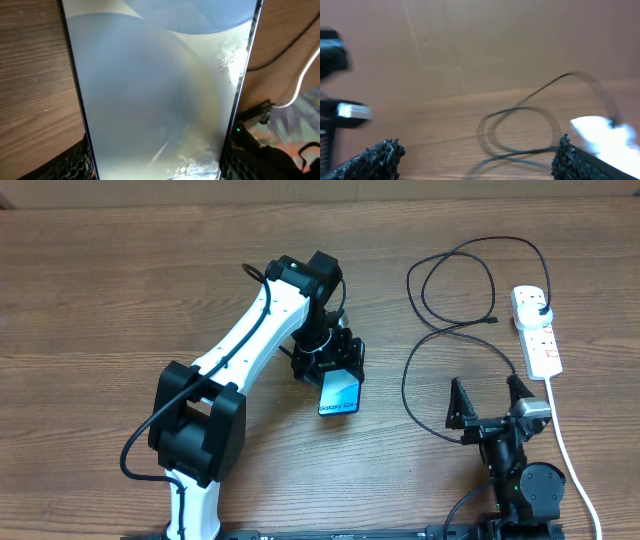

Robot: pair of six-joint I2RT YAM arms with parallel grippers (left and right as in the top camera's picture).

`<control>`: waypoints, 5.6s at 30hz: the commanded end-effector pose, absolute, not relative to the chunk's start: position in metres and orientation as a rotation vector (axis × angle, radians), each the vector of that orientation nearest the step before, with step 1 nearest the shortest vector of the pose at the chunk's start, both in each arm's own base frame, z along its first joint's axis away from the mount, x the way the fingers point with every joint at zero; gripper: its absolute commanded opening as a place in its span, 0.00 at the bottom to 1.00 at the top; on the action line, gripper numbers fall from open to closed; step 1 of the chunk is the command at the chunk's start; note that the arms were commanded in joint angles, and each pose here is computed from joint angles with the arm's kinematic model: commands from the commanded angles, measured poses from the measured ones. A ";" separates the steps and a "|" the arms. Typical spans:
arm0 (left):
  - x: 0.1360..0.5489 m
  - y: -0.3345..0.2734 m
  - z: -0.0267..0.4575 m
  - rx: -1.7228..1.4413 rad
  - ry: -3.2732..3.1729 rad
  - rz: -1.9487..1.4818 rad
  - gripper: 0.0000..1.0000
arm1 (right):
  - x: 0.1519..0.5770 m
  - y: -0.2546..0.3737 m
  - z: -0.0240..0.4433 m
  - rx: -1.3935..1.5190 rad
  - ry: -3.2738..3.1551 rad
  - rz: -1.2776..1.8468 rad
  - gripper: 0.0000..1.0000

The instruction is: Plug charger to phone and switch on socket

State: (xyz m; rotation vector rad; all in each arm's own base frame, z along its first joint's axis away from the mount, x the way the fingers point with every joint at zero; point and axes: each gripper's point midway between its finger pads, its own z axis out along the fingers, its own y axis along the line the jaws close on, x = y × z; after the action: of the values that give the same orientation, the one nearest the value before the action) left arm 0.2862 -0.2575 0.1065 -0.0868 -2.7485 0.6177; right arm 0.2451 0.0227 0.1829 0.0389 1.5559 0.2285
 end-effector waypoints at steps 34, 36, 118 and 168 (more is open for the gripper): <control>0.332 -0.267 0.173 0.215 -2.413 1.283 0.56 | 0.220 0.106 0.137 0.531 1.892 1.297 0.99; 0.332 -0.266 0.173 0.215 -2.414 1.284 0.57 | 0.228 0.094 0.127 0.561 1.949 1.155 0.99; 0.332 -0.269 0.177 0.228 -2.385 1.306 0.58 | 0.298 0.252 0.170 0.509 2.221 0.539 0.38; 0.355 -0.163 0.203 0.209 -2.591 1.428 1.00 | 0.306 0.187 0.198 0.711 2.214 0.595 0.04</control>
State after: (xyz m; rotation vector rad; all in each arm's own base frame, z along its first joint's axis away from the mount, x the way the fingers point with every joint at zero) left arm 0.3558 -0.1854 0.1704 0.3743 -2.4344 1.3437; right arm 0.3013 0.2015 0.1619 0.6182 2.2888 0.4691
